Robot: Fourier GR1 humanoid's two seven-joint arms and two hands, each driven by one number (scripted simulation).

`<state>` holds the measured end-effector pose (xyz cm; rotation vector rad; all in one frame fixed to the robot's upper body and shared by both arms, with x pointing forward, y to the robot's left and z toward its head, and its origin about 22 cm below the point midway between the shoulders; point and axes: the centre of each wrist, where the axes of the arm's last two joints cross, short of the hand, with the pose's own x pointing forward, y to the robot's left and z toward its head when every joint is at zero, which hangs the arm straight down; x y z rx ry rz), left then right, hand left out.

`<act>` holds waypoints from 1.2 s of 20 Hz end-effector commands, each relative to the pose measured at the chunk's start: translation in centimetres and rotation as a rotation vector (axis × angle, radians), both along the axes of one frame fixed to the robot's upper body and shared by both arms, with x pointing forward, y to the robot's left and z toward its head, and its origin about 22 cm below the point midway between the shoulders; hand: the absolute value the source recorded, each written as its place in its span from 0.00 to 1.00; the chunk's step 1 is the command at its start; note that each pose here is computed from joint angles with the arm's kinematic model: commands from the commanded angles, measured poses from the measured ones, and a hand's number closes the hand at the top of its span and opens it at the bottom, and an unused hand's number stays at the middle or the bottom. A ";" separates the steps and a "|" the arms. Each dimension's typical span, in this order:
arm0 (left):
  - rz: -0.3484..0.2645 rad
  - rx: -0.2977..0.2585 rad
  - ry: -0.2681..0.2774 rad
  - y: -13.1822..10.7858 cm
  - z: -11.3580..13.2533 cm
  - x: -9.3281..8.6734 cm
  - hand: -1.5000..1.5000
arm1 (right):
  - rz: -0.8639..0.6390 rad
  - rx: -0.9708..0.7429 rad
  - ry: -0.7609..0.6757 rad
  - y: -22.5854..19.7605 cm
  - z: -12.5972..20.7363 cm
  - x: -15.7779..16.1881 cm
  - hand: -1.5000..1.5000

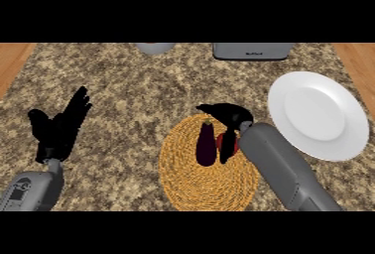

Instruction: Pick the eggplant from the placemat and place it in the plate

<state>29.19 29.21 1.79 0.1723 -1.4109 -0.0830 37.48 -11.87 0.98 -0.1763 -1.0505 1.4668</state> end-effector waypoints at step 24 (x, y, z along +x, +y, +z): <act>-0.001 0.006 0.015 -0.2 0.8 -2.3 0.50 | 0.216 0.023 -0.002 0.3 -4.1 -3.3 1.00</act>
